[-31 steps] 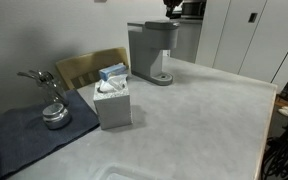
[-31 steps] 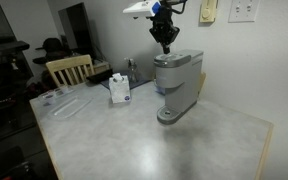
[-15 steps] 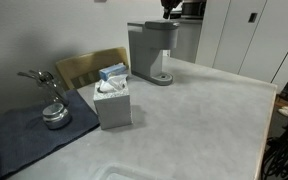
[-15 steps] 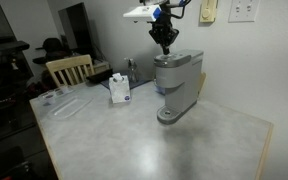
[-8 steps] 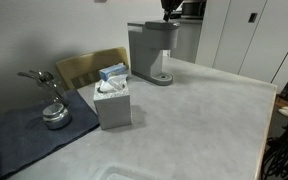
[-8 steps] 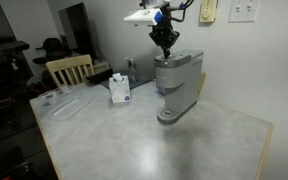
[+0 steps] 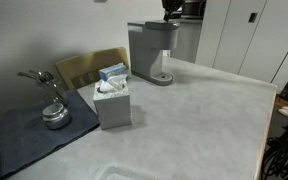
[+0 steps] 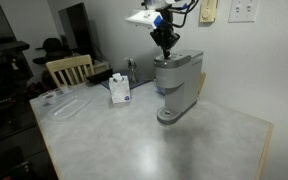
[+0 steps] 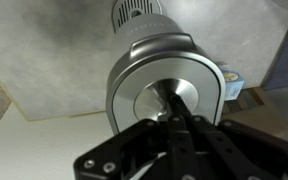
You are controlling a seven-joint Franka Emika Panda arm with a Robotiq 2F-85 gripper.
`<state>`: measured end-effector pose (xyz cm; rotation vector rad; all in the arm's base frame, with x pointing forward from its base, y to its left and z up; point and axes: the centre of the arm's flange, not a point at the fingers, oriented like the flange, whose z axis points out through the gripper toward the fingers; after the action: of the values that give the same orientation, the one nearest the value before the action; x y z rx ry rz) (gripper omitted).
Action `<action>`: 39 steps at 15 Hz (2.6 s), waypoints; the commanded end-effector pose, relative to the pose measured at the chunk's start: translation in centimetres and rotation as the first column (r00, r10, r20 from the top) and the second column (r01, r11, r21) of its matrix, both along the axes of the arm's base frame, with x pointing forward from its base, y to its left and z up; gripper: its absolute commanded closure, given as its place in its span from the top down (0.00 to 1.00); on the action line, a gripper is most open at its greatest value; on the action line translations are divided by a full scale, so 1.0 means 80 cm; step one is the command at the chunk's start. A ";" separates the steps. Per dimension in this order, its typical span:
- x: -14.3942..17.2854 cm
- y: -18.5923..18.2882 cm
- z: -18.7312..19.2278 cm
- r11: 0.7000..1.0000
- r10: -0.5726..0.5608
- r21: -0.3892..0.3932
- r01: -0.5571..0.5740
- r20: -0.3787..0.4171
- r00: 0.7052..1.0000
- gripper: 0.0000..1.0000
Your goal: Press on top of the coffee maker
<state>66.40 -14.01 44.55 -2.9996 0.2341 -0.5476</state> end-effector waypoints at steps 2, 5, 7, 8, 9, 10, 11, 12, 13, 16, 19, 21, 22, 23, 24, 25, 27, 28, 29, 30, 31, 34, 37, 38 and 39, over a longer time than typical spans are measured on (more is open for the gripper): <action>-0.014 -0.003 -0.042 0.998 0.015 0.063 -0.012 -0.057 0.998 0.00; -0.011 -0.006 -0.036 0.998 0.003 0.069 0.000 -0.041 0.999 0.00; -0.006 -0.006 -0.023 0.999 0.005 0.054 -0.004 -0.017 1.000 0.00; -0.003 -0.006 -0.015 0.999 0.011 0.043 -0.011 -0.004 1.000 0.00; 0.000 -0.005 -0.005 0.999 0.021 0.031 -0.021 0.012 1.000 0.00; 0.003 -0.005 0.003 0.999 0.031 0.019 -0.032 0.025 0.999 0.00; 0.005 -0.004 0.008 0.999 0.043 0.010 -0.044 0.034 0.998 0.00; 0.009 -0.003 0.015 0.998 0.057 0.003 -0.058 0.047 0.997 0.00; 0.011 -0.001 0.021 0.997 0.071 -0.008 -0.071 0.058 0.996 0.00; 0.021 0.003 0.050 0.994 0.105 -0.040 -0.102 0.096 0.990 0.00; 0.028 0.002 0.079 0.991 0.119 -0.070 -0.111 0.124 0.985 0.00; 0.031 0.000 0.092 0.991 0.112 -0.088 -0.102 0.125 0.986 0.27; 0.032 0.000 0.096 0.991 0.104 -0.092 -0.094 0.120 0.987 0.32; 0.032 0.000 0.099 0.991 0.094 -0.101 -0.083 0.111 0.989 0.39; 0.024 0.005 0.093 0.992 0.101 -0.088 -0.089 0.134 0.986 0.20; 0.025 0.004 0.095 0.992 0.097 -0.094 -0.085 0.132 0.986 0.29; 0.025 0.003 0.097 0.992 0.096 -0.098 -0.083 0.130 0.987 0.39; 0.025 0.003 0.096 0.992 0.095 -0.098 -0.083 0.129 0.987 0.39; 0.025 0.003 0.096 0.992 0.095 -0.098 -0.083 0.129 0.987 0.39; 0.025 0.003 0.096 0.992 0.095 -0.098 -0.083 0.129 0.987 0.39; 0.025 0.003 0.096 0.992 0.095 -0.098 -0.083 0.129 0.987 0.39; 0.025 0.003 0.096 0.992 0.095 -0.098 -0.083 0.128 0.987 0.39; 0.025 0.003 0.096 0.991 0.102 -0.095 -0.090 0.129 0.986 0.71; 0.025 0.004 0.096 0.991 0.103 -0.097 -0.091 0.130 0.986 0.78; 0.025 0.004 0.096 0.991 0.104 -0.098 -0.091 0.130 0.986 0.85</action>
<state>68.41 -13.68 52.24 -3.0263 0.0643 -0.7657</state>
